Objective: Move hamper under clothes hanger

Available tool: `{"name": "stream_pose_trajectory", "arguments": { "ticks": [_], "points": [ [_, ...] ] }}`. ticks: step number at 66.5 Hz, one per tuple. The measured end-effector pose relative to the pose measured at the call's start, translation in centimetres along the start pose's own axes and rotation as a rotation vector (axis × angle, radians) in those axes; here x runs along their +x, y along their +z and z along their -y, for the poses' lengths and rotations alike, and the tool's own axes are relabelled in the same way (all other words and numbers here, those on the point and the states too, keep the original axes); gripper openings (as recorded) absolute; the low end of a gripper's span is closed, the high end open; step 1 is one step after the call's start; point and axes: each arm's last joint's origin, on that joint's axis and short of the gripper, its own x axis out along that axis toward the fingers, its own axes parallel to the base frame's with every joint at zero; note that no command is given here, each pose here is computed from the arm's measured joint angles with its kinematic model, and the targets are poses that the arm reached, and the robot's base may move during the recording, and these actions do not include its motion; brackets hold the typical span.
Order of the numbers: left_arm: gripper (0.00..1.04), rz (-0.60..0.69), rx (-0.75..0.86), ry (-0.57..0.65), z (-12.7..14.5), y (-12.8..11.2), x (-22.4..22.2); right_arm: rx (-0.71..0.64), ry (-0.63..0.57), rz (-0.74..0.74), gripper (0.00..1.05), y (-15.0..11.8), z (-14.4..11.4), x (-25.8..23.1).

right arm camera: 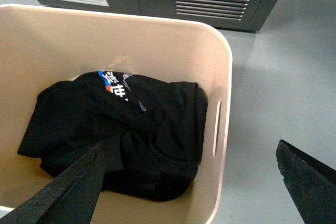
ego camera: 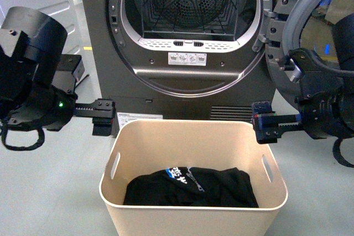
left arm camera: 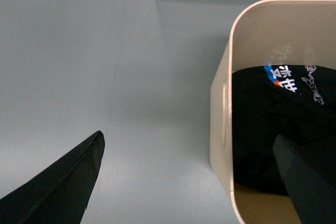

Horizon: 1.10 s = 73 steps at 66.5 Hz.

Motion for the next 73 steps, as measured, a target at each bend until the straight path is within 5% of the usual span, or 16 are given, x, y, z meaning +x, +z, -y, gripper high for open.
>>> {"name": "stream_pose_trajectory", "arguments": {
  "ticks": [32, 73],
  "points": [
    [0.98, -0.052, -0.024, -0.029, 2.2, -2.4, 7.3, -0.065, -0.032, -0.116, 0.97, -1.0, -0.3, 9.0],
    [0.98, -0.038, -0.014, -0.074, 4.2, -3.7, 10.7, -0.024, -0.154, -0.169, 0.97, -2.9, 5.0, 15.0]
  ]
}}
